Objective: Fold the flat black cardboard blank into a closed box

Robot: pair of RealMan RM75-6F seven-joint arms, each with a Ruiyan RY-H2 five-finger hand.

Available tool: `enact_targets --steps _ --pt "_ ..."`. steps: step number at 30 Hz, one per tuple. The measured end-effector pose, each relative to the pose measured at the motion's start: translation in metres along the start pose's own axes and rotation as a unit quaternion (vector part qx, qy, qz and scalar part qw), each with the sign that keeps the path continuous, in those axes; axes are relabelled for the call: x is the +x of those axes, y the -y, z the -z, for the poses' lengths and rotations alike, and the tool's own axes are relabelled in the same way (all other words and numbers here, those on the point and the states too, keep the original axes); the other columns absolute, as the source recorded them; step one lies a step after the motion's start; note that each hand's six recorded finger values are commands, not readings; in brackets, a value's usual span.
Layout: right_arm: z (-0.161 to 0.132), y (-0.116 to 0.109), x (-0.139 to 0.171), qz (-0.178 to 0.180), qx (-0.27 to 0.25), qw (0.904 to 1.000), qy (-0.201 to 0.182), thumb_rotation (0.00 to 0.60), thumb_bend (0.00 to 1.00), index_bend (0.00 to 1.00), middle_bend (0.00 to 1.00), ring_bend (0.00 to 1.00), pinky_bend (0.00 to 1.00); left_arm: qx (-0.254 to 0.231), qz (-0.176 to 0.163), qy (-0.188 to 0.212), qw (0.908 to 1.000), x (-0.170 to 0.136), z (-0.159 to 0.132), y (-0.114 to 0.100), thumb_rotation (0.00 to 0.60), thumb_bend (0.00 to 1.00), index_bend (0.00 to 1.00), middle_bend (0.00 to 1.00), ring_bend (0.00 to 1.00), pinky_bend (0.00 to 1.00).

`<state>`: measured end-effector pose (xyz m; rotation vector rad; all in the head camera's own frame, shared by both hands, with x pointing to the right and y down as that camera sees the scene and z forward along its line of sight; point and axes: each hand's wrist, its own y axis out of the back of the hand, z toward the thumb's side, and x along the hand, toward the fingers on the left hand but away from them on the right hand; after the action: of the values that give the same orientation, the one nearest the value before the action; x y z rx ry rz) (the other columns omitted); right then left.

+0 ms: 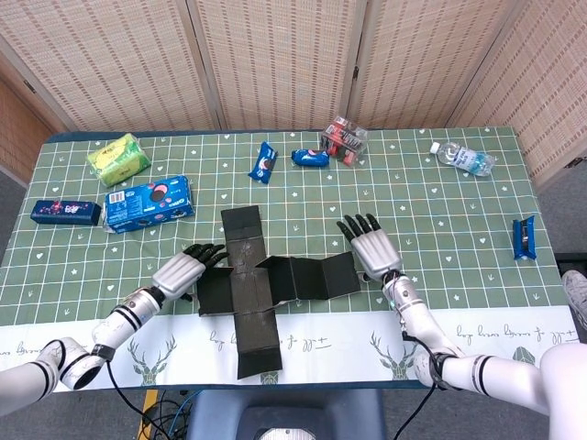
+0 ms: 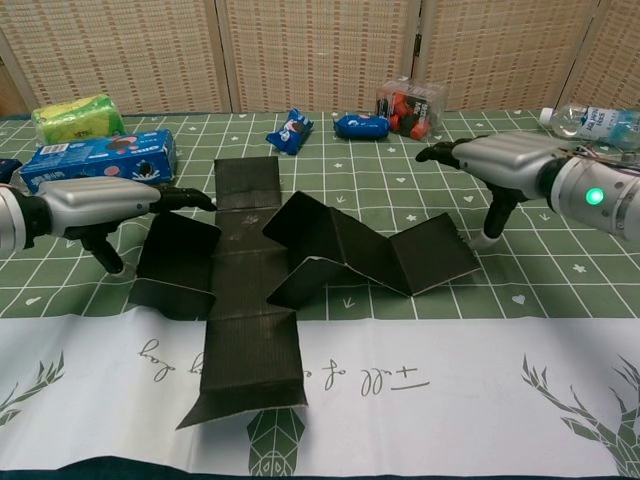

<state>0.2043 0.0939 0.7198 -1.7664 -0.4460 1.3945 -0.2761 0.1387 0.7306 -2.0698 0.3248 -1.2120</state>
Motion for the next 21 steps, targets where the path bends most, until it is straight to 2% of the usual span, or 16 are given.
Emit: enact_targets --steps 12,21 --pt "0.027 -0.02 0.011 0.018 -0.021 0.9995 0.015 0.6 0.1 0.0 0.0 0.0 0.0 -0.001 -0.028 -0.038 0.9989 -0.024 0.021 -0.013 0.6 0.36 0.0 0.0 0.0 0.1" --pt "0.039 -0.046 0.029 0.025 -0.052 0.9983 0.009 0.6 0.1 0.0 0.0 0.0 0.0 -0.004 -0.055 -0.062 0.9965 -0.044 0.032 -0.029 0.6 0.36 0.0 0.0 0.0 0.1"
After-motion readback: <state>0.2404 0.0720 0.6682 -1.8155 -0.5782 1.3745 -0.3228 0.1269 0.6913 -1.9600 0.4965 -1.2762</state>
